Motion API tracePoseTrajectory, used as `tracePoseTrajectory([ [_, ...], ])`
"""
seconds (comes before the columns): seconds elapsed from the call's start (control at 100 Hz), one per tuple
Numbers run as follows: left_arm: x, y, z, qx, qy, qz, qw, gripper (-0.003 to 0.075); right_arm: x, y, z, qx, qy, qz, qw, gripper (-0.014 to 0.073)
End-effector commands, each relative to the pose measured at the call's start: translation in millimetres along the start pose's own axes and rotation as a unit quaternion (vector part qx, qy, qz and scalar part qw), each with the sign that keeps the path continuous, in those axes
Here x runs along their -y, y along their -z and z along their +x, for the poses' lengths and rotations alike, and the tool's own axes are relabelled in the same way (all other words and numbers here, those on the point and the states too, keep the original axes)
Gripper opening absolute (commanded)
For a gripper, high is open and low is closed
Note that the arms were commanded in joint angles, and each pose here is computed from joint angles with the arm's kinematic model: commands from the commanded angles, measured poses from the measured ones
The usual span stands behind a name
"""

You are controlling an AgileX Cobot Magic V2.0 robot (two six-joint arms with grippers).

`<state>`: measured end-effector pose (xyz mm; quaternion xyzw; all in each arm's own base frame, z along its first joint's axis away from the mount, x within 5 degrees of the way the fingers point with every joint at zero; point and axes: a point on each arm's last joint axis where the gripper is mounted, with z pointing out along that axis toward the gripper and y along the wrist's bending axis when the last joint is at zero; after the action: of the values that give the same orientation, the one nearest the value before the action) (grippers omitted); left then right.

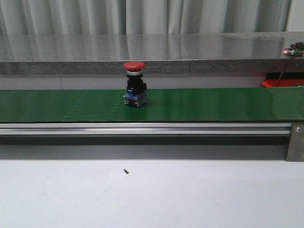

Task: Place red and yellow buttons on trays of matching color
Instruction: 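Lift the red button and lower it into the red tray with the right gripper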

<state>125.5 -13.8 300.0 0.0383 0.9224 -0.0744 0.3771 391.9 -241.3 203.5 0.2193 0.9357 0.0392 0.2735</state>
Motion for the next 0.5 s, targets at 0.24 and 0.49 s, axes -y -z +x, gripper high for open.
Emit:
tracePoseTrajectory([
  [0.24,2,7,-12,0.047,0.0,0.002,0.999,-0.002,-3,18,-20,0.066,-0.006,0.004,0.998,0.0223],
  [0.49,2,7,-12,0.047,0.0,0.002,0.999,-0.002,-5,26,-27,0.081,-0.003,0.003,0.997,0.0635],
])
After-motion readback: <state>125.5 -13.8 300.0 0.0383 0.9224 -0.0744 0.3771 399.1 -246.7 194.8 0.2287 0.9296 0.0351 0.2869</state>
